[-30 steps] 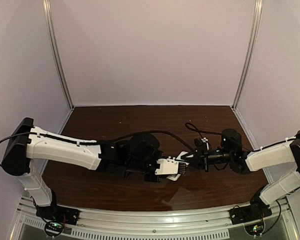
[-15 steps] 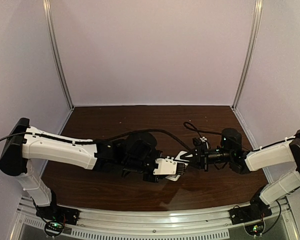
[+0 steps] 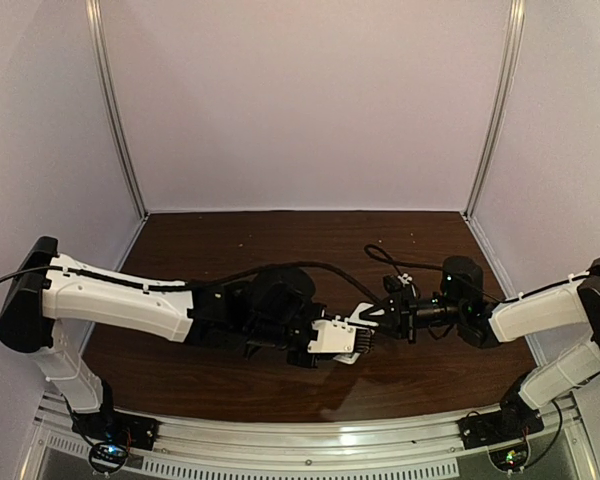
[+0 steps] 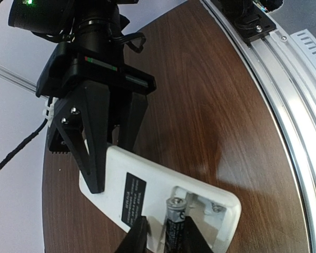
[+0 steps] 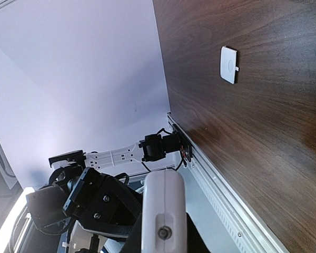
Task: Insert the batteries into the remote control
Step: Place the battery in the battery compartment.
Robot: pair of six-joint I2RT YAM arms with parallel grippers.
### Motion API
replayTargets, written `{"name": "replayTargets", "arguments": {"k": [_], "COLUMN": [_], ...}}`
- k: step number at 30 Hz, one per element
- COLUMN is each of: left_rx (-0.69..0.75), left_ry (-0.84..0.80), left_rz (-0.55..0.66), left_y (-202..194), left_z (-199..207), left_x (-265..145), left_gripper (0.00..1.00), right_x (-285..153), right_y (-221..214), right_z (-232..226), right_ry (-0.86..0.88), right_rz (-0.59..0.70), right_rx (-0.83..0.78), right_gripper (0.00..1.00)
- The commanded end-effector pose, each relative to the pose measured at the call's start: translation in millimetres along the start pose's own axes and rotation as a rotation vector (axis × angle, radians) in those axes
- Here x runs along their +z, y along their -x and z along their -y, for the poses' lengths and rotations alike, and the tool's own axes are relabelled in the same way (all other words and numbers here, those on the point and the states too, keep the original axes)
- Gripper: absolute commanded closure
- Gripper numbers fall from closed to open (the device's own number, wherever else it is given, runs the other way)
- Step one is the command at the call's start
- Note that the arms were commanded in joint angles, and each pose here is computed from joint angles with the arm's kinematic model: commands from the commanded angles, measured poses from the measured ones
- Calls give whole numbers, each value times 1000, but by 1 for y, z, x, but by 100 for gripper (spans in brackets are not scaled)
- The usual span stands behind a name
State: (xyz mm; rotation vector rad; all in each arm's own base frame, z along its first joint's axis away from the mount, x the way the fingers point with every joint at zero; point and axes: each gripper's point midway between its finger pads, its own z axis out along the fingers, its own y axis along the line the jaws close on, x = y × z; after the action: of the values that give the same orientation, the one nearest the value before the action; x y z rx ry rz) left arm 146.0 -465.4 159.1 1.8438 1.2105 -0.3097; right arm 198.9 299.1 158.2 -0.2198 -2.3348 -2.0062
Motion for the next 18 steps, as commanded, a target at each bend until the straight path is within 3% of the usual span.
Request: {"name": "replayTargets", "arguments": {"k": [1, 11, 18], "left_rx": [20, 25, 35], "left_ry": [65, 84, 81], "left_rz": [-56, -40, -32], "left_y": [-12, -5, -1], "left_z": [-12, -16, -13], "left_x": [2, -7, -8], "left_gripper": [79, 80, 76], "right_x": [6, 7, 7], "right_y": [-32, -32, -32], "right_z": [-41, -38, -38], "right_ry": [103, 99, 98], "right_rz": [-175, -178, -177], "right_rx": [-121, -117, -115], "right_gripper": [100, 100, 100]}}
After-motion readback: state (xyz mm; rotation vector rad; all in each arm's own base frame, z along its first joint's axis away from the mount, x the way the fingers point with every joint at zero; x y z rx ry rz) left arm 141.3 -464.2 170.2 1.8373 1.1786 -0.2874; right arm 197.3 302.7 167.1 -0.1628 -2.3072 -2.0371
